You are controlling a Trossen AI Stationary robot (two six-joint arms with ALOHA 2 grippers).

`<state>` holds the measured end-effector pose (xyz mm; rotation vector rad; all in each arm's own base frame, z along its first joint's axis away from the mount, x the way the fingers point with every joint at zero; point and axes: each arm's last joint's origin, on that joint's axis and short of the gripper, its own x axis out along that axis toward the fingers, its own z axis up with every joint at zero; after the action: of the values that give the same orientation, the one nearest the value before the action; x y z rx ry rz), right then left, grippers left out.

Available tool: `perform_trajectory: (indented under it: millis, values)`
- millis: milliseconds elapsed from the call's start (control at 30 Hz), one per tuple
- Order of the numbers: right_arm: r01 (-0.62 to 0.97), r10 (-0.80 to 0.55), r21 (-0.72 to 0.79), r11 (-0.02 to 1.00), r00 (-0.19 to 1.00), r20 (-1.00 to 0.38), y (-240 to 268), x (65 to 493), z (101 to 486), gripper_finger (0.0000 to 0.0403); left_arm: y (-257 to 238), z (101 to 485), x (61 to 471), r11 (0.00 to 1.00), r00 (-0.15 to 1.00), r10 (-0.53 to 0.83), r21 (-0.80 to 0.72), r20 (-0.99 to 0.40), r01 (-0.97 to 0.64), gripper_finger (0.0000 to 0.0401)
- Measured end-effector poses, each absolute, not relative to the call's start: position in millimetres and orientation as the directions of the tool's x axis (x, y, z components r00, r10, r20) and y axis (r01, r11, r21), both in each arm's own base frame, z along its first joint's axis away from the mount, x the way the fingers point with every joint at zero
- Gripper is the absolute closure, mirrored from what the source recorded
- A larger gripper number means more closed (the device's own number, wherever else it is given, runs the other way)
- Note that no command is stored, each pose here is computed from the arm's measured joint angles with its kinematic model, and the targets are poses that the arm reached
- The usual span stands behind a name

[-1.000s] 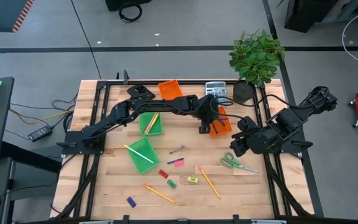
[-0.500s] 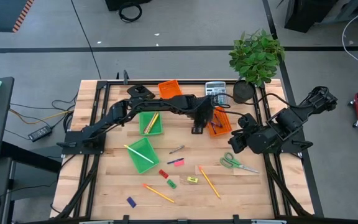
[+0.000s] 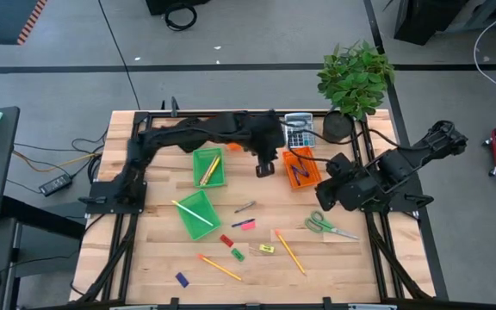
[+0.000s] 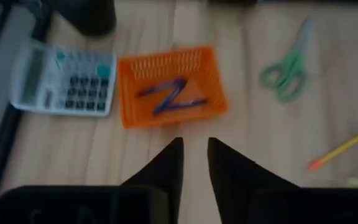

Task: Sort crayons/erasers/pens/pencils in bins
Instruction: Put the gray crayon into the bottom orange bin

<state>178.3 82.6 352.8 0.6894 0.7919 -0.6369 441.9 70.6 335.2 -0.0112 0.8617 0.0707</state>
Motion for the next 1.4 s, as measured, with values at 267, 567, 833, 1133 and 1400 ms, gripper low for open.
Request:
perform_trajectory:
  millis: [267, 567, 833, 1133, 1400]
  values:
    - [0.709, -0.238, 0.36, 0.606, 0.593, -0.769, 80.1, 204.6, 319.3, 0.0258, 36.6, 381.3, 397.3, 0.997, 0.733, 0.023, -0.034, -0.68, -0.063, 0.0375]
    - [0.731, -0.216, 0.346, 0.588, 0.554, -0.804, 74.9, 251.1, 284.3, 0.0258, 10.7, 394.6, 296.7, 0.977, 0.886, 0.056, -0.159, -0.46, -0.145, 0.0376]
    - [0.374, -0.035, 0.31, 0.874, 0.686, -0.726, 68.3, 332.4, 243.3, 0.0258, 6.3, 408.5, 222.3, 0.961, 0.908, 0.134, -0.172, -0.398, -0.217, 0.0373]
    - [0.151, 0.028, 0.166, 0.975, 0.652, -0.758, 43.5, 397.5, 228.7, 0.0258, -0.6, 421.8, 171.8, 0.956, 0.908, 0.153, -0.175, -0.389, -0.236, 0.0366]
    - [-0.017, 0.124, 0.128, 0.992, 0.394, -0.911, 30.9, 426.5, 195.7, 0.0258, -0.9, 422.8, 163.9, 0.952, 0.907, 0.154, -0.185, -0.392, -0.242, 0.037]
